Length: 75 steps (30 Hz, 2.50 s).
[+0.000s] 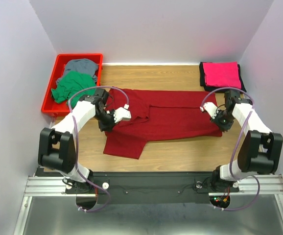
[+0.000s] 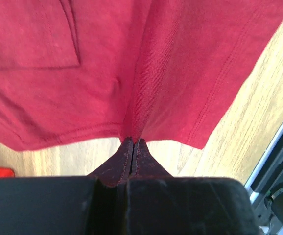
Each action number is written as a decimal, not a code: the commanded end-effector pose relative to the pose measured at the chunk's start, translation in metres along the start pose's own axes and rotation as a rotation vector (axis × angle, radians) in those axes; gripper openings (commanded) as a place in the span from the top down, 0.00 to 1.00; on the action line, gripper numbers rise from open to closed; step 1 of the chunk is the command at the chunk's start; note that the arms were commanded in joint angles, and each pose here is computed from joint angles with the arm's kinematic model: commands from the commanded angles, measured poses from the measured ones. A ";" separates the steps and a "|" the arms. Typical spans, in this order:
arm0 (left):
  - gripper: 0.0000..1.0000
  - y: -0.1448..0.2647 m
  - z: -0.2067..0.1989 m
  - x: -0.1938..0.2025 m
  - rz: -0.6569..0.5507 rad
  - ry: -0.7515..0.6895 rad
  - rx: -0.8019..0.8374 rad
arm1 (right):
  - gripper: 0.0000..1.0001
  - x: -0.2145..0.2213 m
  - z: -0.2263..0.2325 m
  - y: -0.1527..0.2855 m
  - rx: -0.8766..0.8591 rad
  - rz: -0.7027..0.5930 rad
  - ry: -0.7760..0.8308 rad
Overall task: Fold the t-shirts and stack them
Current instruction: Fold the tshirt
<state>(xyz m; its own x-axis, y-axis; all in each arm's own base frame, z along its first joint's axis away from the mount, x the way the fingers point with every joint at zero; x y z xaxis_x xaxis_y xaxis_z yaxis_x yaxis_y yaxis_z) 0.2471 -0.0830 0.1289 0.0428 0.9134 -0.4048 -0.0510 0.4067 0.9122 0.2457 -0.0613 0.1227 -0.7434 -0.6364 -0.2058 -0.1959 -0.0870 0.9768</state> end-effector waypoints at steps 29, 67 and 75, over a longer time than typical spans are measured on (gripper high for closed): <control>1.00 -0.009 0.149 -0.002 -0.045 0.179 0.019 | 0.99 -0.087 -0.106 -0.058 -0.069 -0.007 0.038; 0.51 -0.011 0.028 -0.003 -0.177 0.593 -0.199 | 0.57 -0.199 0.077 -0.005 -0.651 -0.354 -0.678; 0.49 -0.007 0.028 0.025 -0.218 0.773 -0.130 | 0.45 -0.243 0.227 -0.037 -0.757 -0.405 -0.601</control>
<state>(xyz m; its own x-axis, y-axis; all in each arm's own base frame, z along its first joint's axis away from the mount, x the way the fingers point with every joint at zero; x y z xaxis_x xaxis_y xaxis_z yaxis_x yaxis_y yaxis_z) 0.2762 -0.0610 0.1058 -0.5987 0.5981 -0.5328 -0.2683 0.4770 0.8369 0.2860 0.2147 0.0992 -0.9742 -0.0730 -0.2138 -0.0970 -0.7193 0.6879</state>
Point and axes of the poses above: each gripper's point midway between its finger pads, its own y axis back along the fingers, its own z axis along the line the jaws close on, x = y × z, the point moved 5 cm from there along y, back along the fingers, and after that the axes turned 14 degrees about -y, right-handed, at the moved point
